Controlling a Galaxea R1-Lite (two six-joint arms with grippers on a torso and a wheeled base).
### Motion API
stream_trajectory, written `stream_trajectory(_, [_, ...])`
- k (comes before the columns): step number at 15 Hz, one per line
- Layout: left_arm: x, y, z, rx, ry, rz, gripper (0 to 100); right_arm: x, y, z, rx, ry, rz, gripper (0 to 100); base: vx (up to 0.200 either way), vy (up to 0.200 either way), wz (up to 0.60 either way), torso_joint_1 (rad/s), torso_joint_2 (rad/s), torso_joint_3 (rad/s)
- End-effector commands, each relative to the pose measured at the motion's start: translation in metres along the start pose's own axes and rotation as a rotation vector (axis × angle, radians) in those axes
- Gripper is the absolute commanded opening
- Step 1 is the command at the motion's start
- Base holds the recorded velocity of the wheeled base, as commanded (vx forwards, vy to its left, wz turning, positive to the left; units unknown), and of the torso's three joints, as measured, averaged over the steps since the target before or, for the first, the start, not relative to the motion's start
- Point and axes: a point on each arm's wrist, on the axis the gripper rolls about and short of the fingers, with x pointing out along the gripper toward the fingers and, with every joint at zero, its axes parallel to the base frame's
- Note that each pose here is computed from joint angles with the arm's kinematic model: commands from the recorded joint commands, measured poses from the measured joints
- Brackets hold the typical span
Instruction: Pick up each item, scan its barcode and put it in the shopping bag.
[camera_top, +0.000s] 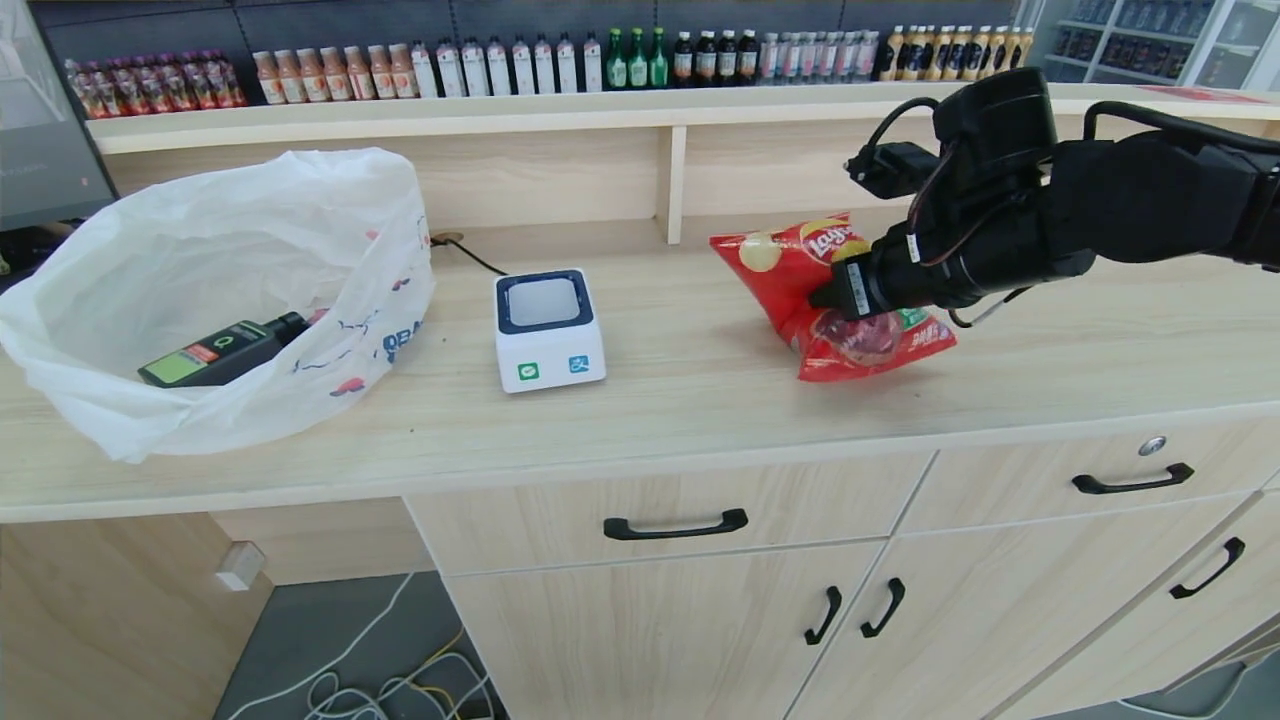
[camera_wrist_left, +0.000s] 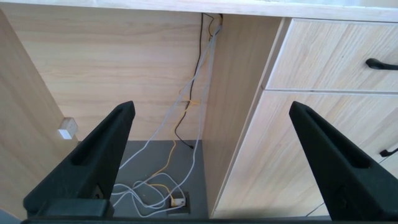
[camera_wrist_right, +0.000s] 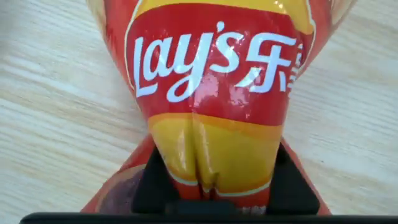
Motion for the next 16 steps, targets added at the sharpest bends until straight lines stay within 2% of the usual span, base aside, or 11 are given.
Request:
stream_trajectory(1, [0.000, 0.000, 0.000, -0.001, 0.000, -0.001, 100, 0.004, -0.002, -0.003, 0.003, 0.016, -0.001, 0, 0.000, 0.000, 0.00, 0.000, 0.00, 0.000])
stream_trajectory(16, [0.000, 0.000, 0.000, -0.001, 0.000, 0.001, 100, -0.011, -0.007, 0.005, 0.003, -0.013, -0.002, 0, 0.000, 0.000, 0.00, 0.000, 0.00, 0.000])
